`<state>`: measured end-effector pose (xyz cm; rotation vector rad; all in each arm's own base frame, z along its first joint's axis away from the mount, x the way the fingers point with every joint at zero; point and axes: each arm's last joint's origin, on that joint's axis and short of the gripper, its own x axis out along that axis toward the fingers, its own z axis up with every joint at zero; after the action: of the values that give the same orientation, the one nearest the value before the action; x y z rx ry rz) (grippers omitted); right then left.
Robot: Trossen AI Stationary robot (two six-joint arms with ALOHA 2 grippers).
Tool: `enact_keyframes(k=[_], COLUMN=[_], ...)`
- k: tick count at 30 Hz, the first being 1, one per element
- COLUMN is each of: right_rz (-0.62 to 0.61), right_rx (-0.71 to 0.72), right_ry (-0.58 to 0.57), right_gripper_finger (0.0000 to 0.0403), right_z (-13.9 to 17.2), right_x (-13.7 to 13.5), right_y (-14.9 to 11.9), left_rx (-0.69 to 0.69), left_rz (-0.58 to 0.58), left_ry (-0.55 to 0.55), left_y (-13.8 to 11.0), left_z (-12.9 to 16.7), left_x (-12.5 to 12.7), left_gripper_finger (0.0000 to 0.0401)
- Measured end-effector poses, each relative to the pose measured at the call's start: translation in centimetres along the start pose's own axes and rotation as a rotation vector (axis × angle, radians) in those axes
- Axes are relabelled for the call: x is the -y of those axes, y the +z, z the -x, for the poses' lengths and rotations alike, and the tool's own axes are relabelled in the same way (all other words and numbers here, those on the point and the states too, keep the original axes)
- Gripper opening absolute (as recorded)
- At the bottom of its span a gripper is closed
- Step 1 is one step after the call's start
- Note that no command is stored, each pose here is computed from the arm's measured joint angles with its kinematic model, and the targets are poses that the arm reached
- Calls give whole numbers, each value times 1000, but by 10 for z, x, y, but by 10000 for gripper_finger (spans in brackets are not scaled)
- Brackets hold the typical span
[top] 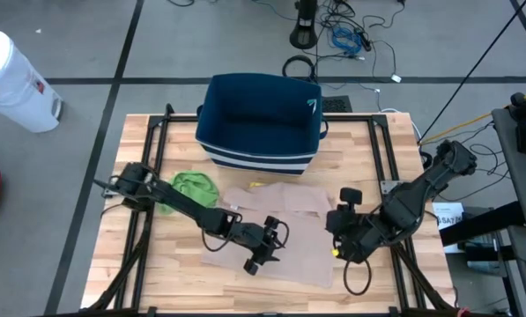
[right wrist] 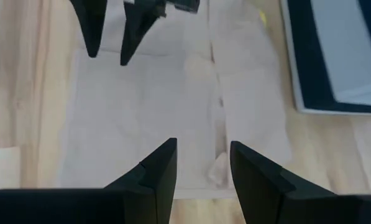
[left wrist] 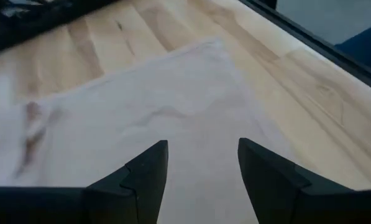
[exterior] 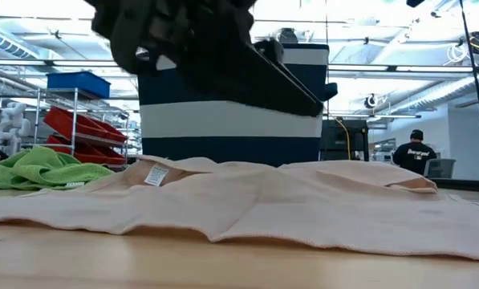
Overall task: Fold towel
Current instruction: Fold the brown towel
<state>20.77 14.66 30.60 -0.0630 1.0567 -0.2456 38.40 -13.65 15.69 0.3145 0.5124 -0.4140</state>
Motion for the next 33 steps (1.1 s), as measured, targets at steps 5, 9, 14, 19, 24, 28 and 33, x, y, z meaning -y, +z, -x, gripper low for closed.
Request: enact_keyframes(k=[5, 9, 14, 19, 24, 28, 33], right_rz=[-15, -20, -27, -32, -58, -94, -106], right_rx=[26, 43, 45, -3, -61, -65, -74], right_ry=[33, 51, 55, 145, 304, 384, 396], right_gripper_finger=[135, 135, 135, 135, 135, 135, 135], right_z=[-6, -10, -17, -36, -66, -83, -105], right_x=[-10, -14, -16, -23, -37, -47, -60], right_y=[-7, -9, -12, -24, -48, -69, -86], left_rx=[-59, -63, -25, 3, 33, 7, -1], left_rz=[64, 94, 110, 100, 71, 75, 72], left_ry=[-58, -69, -97, -94, -96, -127, -163], left_y=[-24, -33, -33, -29, -24, -27, -27], left_z=[-19, -27, -30, -29, -28, -28, -28], left_x=[1, 2, 3, 3, 4, 5, 11], left_gripper_finger=[202, 201, 202, 202, 201, 201, 201])
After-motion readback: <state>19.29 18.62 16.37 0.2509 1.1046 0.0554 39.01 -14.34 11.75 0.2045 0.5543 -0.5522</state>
